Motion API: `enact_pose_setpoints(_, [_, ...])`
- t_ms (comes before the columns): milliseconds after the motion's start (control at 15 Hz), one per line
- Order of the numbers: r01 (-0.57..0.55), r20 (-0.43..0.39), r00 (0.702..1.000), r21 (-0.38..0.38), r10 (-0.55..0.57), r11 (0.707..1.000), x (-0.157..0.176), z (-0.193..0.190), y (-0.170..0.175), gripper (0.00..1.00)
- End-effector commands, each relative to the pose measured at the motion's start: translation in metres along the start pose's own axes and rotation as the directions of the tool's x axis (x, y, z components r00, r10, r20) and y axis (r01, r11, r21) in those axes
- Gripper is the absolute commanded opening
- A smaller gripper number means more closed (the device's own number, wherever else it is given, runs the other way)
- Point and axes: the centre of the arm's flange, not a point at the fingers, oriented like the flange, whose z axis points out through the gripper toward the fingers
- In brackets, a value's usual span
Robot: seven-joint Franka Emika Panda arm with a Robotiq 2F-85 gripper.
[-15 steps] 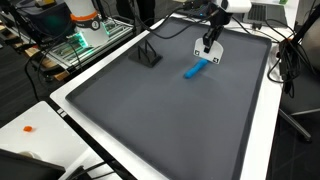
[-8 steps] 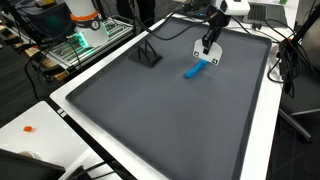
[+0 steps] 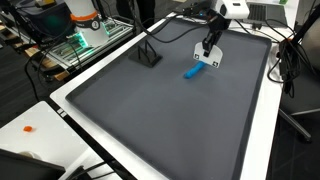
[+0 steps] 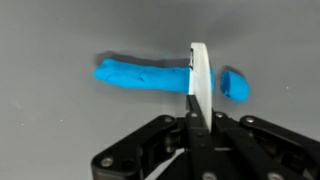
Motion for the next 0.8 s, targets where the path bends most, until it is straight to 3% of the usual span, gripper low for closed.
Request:
enact_pose_setpoints(0, [-0.006, -0.020, 1.000, -0.014, 0.006, 1.000, -0.001, 0.007, 0.003, 0.01])
enact_pose_setpoints(733, [-0.021, -0.015, 1.000, -0.003, 0.021, 1.000, -0.003, 0.029, 0.001, 0.01])
